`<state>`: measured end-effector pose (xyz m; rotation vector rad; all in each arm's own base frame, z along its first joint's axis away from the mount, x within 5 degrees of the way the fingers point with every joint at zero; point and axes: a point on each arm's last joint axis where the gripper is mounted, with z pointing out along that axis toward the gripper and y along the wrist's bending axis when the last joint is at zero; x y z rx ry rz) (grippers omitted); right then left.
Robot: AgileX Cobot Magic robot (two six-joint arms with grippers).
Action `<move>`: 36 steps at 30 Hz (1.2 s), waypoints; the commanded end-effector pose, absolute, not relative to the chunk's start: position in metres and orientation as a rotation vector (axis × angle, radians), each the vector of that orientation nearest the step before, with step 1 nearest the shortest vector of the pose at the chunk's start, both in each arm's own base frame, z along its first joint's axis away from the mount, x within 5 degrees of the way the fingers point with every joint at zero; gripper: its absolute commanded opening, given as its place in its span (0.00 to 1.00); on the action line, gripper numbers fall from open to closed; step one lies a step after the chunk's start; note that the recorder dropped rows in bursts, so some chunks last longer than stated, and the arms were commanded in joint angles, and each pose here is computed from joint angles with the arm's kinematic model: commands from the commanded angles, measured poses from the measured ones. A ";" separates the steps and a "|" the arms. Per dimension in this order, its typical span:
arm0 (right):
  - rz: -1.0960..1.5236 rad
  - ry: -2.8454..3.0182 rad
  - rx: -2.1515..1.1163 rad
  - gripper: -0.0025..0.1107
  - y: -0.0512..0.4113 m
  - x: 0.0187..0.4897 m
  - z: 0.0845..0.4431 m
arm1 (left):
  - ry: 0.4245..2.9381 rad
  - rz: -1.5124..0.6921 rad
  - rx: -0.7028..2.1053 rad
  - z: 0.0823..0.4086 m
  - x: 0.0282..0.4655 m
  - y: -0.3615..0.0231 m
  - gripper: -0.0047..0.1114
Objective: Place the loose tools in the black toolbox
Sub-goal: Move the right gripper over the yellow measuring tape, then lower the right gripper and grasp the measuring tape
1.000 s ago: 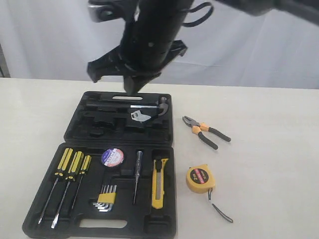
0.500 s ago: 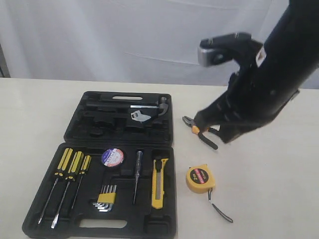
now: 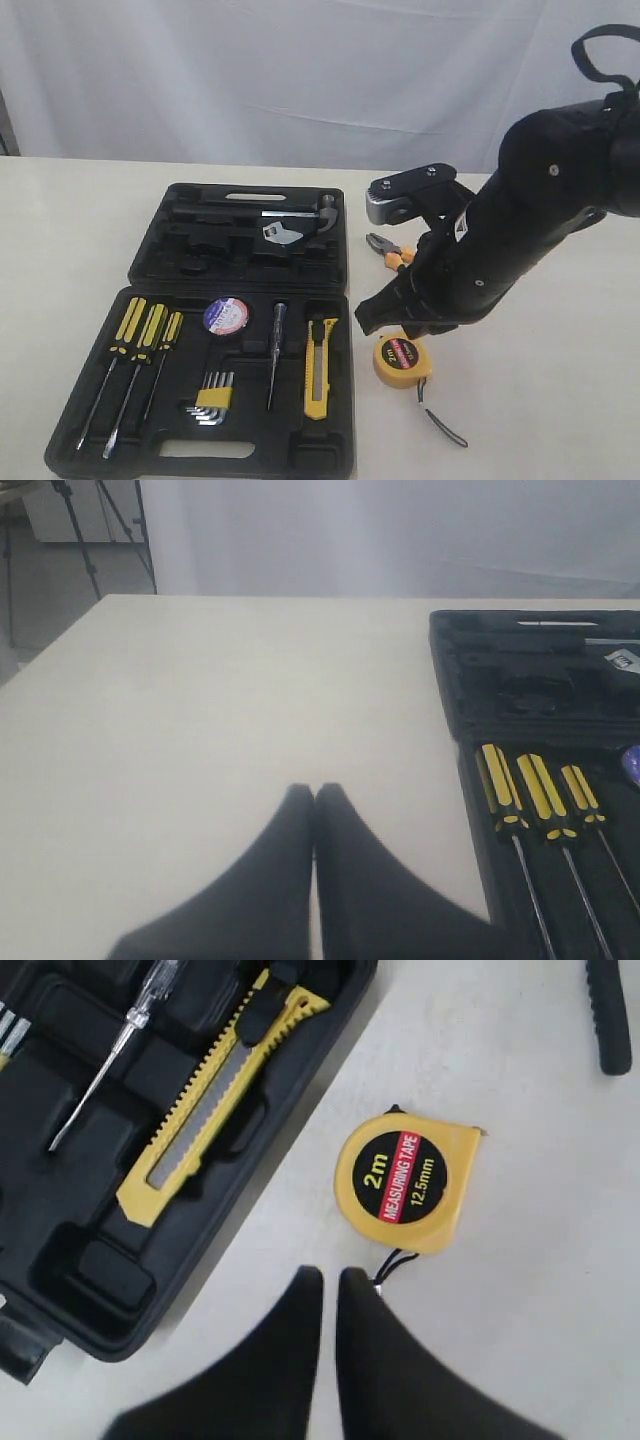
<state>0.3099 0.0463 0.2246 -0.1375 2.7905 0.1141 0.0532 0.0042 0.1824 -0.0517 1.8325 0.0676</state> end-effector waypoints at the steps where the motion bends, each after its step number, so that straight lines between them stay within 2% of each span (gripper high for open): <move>1: 0.114 2.794 -0.154 0.35 0.047 0.312 0.219 | 1.825 0.053 -0.056 0.182 0.053 0.004 0.04; 3: 0.113 2.801 -0.154 0.57 0.047 0.314 0.215 | 1.825 0.053 -0.056 0.182 0.053 0.004 0.04; 5: 0.112 2.815 -0.154 0.74 0.048 0.315 0.211 | 1.825 0.053 -0.056 0.182 0.053 0.004 0.04; 6: 0.111 2.823 -0.154 0.81 0.048 0.316 0.208 | 1.825 0.053 -0.056 0.182 0.053 0.004 0.04; 7: 0.111 2.829 -0.150 0.83 0.048 0.316 0.206 | 1.825 0.053 -0.056 0.182 0.053 0.004 0.04; 22: 0.108 2.841 -0.063 0.83 0.048 0.337 0.162 | 1.825 0.053 -0.056 0.182 0.053 0.004 0.04; 36: 0.062 2.825 0.077 0.83 0.044 0.342 0.155 | 1.825 0.053 -0.056 0.182 0.053 0.004 0.04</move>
